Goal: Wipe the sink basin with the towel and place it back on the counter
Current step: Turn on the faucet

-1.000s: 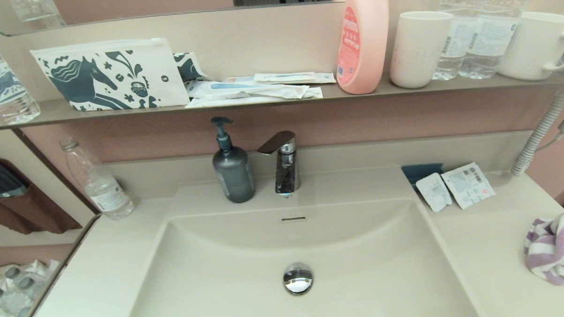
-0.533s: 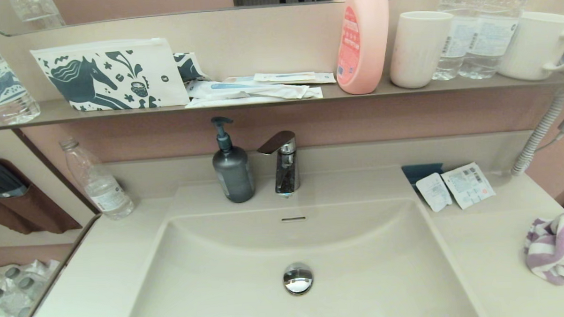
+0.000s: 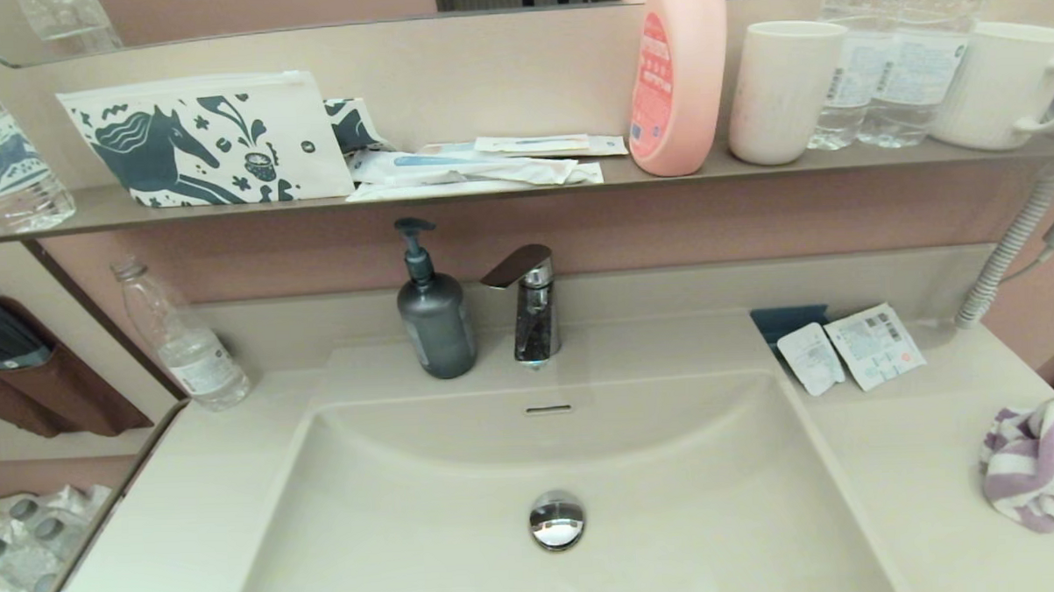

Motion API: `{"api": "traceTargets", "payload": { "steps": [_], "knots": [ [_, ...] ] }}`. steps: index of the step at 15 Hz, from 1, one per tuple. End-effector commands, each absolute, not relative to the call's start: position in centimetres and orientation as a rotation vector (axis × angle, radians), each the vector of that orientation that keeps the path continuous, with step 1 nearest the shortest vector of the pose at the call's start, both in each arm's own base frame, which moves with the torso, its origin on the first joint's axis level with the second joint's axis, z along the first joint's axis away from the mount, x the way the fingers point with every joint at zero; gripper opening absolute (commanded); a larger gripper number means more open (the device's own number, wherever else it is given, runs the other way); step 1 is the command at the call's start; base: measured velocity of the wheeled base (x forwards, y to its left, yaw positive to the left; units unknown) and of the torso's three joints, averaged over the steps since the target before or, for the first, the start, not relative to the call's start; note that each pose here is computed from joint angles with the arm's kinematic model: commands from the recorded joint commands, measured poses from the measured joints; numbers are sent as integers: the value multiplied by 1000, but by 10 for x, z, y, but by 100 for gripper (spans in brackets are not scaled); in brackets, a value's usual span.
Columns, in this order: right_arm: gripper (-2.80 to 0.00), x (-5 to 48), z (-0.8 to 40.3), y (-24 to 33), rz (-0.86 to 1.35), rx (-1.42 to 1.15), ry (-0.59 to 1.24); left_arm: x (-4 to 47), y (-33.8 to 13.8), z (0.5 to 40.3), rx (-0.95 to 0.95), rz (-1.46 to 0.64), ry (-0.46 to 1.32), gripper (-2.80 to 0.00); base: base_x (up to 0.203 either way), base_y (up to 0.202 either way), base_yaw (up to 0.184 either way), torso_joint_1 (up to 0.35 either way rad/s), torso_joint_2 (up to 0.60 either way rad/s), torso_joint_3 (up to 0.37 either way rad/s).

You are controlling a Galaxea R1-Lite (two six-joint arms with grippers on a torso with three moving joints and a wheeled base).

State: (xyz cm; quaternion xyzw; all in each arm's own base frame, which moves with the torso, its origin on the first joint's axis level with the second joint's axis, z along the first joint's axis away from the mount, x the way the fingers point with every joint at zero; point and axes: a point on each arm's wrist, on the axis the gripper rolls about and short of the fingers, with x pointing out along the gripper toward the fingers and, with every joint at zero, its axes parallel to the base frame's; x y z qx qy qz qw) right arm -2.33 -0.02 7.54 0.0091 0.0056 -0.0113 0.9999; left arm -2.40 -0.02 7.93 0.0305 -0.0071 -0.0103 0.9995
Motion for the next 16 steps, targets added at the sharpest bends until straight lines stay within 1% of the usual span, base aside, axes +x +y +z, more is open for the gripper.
{"api": "traceTargets", "payload": {
  "steps": [1,2,5,8,13,16],
  "knots": [
    [-280,-23,75,0,-22,18,12,-27,0,89,61,-21,-44,-280,0,0,0,0,0,0],
    [-280,-23,75,0,-23,18,11,-30,0,99,61,-27,-64,-280,0,0,0,0,0,0],
    [-280,-23,75,0,-23,18,12,-26,-1,133,59,-58,-49,-280,0,0,0,0,0,0],
    [-280,-23,75,0,-23,18,12,-8,-3,158,51,-137,33,-280,0,0,0,0,0,0],
    [-280,-23,75,0,-23,18,12,36,-6,179,16,-254,197,-280,0,0,0,0,0,0],
    [-280,-23,75,0,-23,18,12,69,-9,186,-10,-325,226,-280,0,0,0,0,0,0]
  ]
}}
